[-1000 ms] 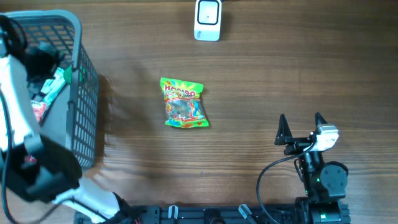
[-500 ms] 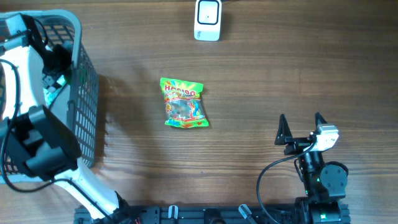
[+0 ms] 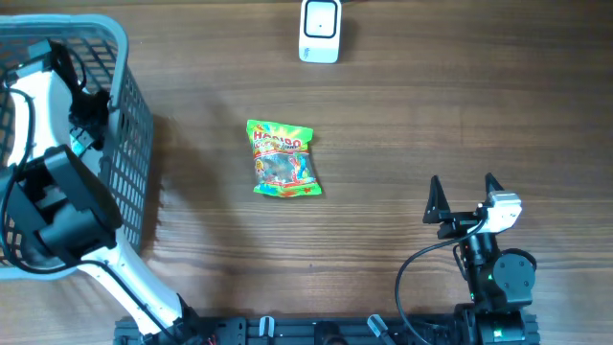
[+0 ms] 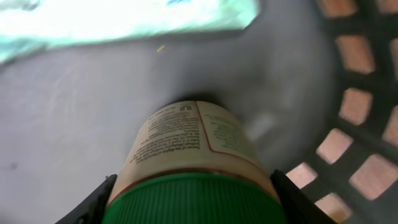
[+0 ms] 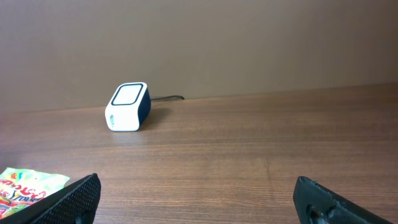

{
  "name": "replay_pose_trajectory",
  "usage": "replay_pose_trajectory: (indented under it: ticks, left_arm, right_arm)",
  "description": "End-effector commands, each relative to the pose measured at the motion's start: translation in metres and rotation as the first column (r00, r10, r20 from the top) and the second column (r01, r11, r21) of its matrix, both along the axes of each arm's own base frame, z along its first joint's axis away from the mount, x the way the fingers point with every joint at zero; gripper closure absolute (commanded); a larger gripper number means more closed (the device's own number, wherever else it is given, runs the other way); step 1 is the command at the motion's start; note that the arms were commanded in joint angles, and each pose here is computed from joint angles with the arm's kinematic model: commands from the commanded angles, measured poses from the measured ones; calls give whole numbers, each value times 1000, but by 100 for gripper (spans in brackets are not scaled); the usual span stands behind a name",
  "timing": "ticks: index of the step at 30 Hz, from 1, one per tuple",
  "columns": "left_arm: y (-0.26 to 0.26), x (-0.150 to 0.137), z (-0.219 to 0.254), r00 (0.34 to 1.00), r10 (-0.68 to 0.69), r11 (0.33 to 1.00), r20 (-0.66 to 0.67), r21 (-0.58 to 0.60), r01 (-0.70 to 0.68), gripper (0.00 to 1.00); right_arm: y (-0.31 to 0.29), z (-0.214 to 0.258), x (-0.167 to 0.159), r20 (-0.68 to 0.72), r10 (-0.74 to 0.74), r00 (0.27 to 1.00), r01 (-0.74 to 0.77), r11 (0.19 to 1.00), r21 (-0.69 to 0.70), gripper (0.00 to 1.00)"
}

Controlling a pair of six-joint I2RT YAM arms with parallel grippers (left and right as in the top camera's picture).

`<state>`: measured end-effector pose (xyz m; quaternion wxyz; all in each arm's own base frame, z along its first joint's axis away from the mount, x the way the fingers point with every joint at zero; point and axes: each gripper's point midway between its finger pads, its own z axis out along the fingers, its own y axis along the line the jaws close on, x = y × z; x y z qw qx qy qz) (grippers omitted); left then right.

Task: Scan the item barcode
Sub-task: 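Grasp the green-lidded jar in the basket and set it beside the bag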

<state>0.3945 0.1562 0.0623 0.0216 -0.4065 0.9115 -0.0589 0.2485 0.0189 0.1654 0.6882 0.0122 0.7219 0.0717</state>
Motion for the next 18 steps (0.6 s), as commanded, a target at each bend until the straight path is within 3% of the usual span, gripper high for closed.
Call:
replay_pose_trajectory:
  ticks: [1,2,4,6,10,13,16,18]
  left_arm:
    - [30,7,97,982,44,995,181,78,-59,62]
    - [35,6,123,972,52,992,229,99,-76,62]
    - [37,-7,225,908,74,975,412,162,-153,60]
    - [9,-21,290,830,72,979,554,121,-165,59]
    - [-140,-33,375,628,-145,980,764,26,195,58]
    - [-246,-33,361,586,-344,890,733,55,453,56]
    - [-341,-26,290,601,-556,776,574,99,623,56]
    - [-389,-26,230,617,-645,709,452,52,703,55]
  right_arm:
    - [0,1,0,2,-1,1000,1,1000,14,0]
    - [0,1,0,2,-1,1000,1,1000,14,0]
    - [0,1,0,2,-1,1000,1,1000,14,0]
    - [0,1,0,2,-1,1000,1,1000,14,0]
    - [0,1,0,2,-1,1000,1,1000,14,0]
    - [0,1,0,3,-1,1000,1,1000,14,0]
    - [0,1,0,2,-1,1000,1,1000,14,0]
    - [0,1,0,3,-1,1000,1,1000,14,0]
